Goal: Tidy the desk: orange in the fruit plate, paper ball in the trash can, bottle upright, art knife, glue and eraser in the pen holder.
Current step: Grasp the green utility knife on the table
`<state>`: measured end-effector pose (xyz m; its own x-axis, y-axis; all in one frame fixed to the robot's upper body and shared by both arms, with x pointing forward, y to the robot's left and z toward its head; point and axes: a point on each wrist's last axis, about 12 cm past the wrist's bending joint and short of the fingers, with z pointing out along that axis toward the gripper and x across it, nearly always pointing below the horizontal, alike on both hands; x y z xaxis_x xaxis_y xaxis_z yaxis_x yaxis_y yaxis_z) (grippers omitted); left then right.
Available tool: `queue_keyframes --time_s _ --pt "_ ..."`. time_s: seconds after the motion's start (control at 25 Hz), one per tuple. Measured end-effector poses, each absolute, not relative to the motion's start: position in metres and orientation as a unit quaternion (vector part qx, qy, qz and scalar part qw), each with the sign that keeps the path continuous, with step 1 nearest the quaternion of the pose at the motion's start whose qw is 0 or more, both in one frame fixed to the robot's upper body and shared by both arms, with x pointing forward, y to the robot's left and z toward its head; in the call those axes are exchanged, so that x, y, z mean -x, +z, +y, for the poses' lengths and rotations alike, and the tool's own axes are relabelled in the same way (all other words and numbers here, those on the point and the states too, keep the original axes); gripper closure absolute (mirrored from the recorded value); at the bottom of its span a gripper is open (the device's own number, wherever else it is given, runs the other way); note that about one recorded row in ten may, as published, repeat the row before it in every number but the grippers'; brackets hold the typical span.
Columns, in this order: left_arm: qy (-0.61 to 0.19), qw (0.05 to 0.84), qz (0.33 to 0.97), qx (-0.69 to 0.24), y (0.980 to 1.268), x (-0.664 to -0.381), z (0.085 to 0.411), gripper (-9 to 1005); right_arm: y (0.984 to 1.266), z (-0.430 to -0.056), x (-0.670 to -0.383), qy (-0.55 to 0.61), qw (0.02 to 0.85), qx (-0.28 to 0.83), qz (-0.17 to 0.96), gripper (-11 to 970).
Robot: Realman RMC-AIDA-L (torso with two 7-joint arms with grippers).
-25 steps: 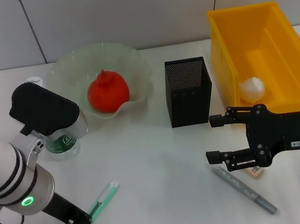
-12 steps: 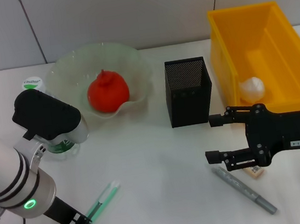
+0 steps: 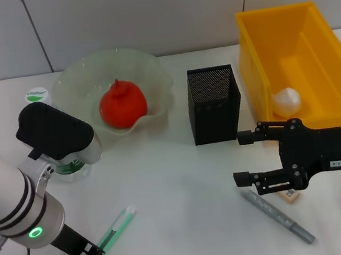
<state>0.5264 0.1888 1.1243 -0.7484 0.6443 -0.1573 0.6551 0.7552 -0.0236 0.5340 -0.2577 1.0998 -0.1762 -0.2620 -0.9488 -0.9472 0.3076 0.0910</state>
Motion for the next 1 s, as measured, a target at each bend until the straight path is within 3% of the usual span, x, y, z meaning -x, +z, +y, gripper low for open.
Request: queue_keyframes --time_s 1.0 --pt "-0.036 0.063 0.931 -0.358 1.1226 -0.5239 0.1831 683 1.0986 -0.2577 -0.5335 0.378 0.454 0.450 0.669 134"
